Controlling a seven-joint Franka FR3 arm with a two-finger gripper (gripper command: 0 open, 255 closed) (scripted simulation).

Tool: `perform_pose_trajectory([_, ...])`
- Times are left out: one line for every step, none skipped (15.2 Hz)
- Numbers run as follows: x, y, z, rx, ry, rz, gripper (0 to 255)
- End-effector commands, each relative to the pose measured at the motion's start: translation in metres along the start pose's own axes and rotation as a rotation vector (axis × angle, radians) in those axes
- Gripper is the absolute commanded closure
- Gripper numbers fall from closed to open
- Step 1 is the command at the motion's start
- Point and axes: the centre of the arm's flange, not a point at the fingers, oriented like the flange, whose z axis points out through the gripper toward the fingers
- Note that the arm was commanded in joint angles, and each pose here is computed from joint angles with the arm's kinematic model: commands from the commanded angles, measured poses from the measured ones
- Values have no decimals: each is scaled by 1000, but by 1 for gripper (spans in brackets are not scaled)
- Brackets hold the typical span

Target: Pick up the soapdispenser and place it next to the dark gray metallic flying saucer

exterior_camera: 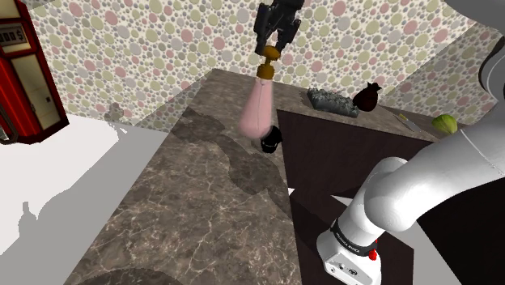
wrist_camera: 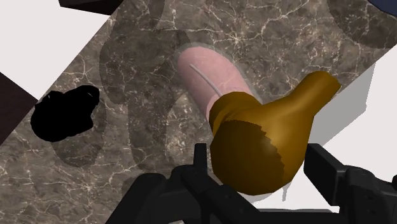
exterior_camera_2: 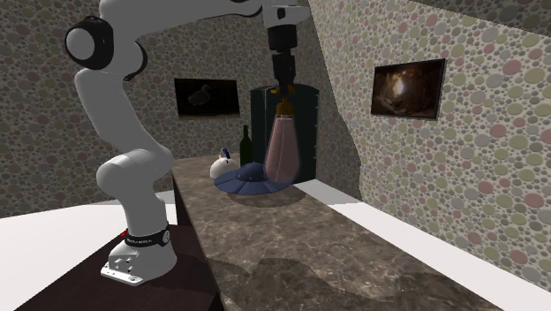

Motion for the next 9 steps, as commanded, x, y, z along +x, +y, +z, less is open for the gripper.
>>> perform_pose_trajectory([1, -1, -11, 0, 0, 0, 255])
perform_pose_trajectory([1, -1, -16, 0, 0, 0, 255])
perform_pose_trajectory([2, -2, -22, 0, 0, 0, 255])
perform_pose_trajectory([2, -2, -27, 0, 0, 0, 255])
perform_pose_trajectory([2, -3, -32, 0, 0, 0, 255])
perform_pose_trajectory([3, -3, -37, 0, 0, 0, 255])
perform_pose_trajectory([3, -4, -43, 0, 0, 0, 255])
perform_pose_trajectory([4, -4, -48, 0, 0, 0, 255])
perform_pose_trajectory([4, -5, -53, 0, 0, 0, 255])
